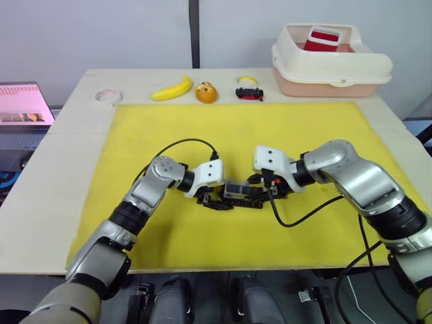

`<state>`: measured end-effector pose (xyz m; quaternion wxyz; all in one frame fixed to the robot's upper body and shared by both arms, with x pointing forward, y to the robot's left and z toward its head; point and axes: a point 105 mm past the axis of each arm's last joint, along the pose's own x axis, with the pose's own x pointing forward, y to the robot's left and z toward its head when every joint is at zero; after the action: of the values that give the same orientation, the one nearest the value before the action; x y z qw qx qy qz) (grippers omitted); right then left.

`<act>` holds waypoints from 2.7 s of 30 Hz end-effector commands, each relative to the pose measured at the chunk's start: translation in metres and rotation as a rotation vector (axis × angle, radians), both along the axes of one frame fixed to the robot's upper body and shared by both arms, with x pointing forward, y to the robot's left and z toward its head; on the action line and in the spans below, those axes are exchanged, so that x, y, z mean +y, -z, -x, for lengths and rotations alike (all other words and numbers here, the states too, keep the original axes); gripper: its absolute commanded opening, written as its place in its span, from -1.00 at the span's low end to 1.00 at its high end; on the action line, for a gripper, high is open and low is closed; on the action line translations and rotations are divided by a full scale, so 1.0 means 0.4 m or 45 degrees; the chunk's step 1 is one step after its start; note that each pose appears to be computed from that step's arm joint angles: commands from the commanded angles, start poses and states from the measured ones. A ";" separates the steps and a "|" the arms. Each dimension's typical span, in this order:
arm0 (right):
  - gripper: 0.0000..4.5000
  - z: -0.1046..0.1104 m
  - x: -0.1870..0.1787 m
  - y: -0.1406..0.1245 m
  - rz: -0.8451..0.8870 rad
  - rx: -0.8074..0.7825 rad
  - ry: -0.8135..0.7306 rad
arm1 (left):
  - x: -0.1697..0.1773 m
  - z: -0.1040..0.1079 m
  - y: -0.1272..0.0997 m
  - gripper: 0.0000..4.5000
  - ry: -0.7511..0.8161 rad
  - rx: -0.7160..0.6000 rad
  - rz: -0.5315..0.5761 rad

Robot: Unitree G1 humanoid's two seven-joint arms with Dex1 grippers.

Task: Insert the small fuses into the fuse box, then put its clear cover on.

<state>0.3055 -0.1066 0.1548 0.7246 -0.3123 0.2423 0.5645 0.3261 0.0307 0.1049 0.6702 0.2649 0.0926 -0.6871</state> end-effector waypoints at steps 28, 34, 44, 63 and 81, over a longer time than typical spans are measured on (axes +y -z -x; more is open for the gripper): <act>-0.26 0.007 -0.008 0.013 0.017 0.041 0.020 | 0.009 0.012 0.019 0.42 -0.005 0.018 -0.027; 0.23 0.010 -0.009 0.015 0.027 0.032 0.007 | 0.007 0.014 0.018 0.39 -0.001 0.015 -0.025; 0.41 0.014 -0.002 0.006 0.010 0.013 -0.008 | 0.008 0.018 0.022 0.39 0.000 0.017 -0.030; 0.41 0.085 -0.022 -0.167 -0.299 -0.090 0.021 | 0.011 0.017 0.023 0.39 -0.011 0.044 -0.026; -0.98 0.005 -0.001 -0.169 -0.664 -0.202 0.235 | 0.003 0.015 0.021 0.39 0.004 0.035 -0.027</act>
<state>0.3014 -0.1052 0.2096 0.8390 -0.1304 0.0874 0.5210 0.3235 0.0312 0.1043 0.6756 0.2598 0.0927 -0.6837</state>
